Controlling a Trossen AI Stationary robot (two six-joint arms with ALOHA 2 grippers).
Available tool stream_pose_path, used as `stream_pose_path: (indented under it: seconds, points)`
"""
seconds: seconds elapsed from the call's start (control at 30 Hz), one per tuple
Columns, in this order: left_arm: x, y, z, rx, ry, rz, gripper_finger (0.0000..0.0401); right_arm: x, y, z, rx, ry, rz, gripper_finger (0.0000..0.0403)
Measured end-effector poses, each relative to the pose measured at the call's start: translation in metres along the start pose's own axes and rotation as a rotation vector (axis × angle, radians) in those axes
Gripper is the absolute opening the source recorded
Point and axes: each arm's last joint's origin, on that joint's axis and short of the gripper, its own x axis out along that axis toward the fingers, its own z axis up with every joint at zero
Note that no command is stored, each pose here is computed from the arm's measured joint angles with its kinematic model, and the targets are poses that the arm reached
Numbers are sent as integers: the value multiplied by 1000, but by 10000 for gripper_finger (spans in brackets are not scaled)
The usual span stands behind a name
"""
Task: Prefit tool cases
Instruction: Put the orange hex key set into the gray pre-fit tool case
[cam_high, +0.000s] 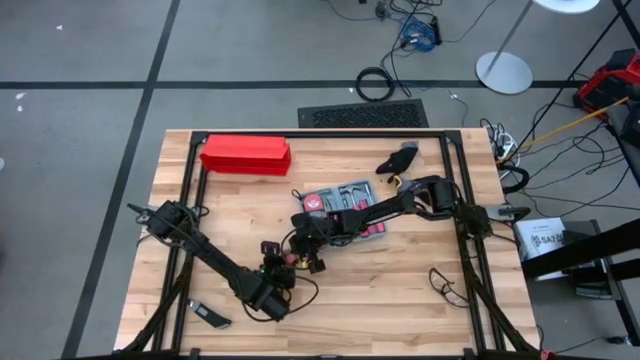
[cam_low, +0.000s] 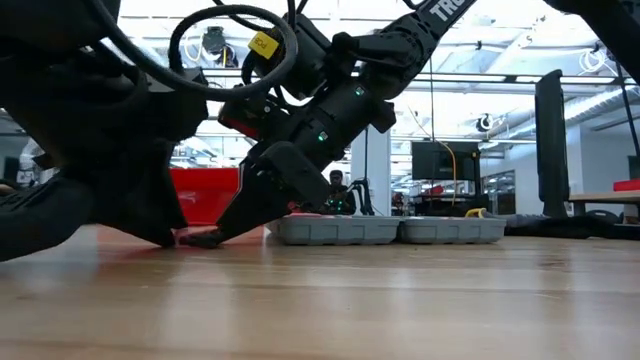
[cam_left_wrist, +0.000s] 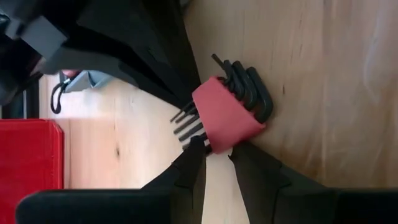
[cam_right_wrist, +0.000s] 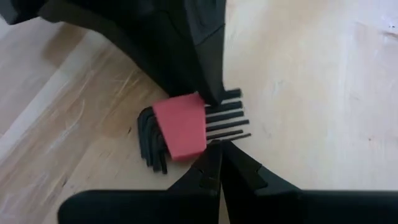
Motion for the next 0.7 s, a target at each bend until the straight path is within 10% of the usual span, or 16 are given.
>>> stream_pose_path:
  seconds: [0.7]
  points:
    - [-10, 10, 4, 38, -61, 63, 88, 1, 2, 0, 0, -10, 16, 0]
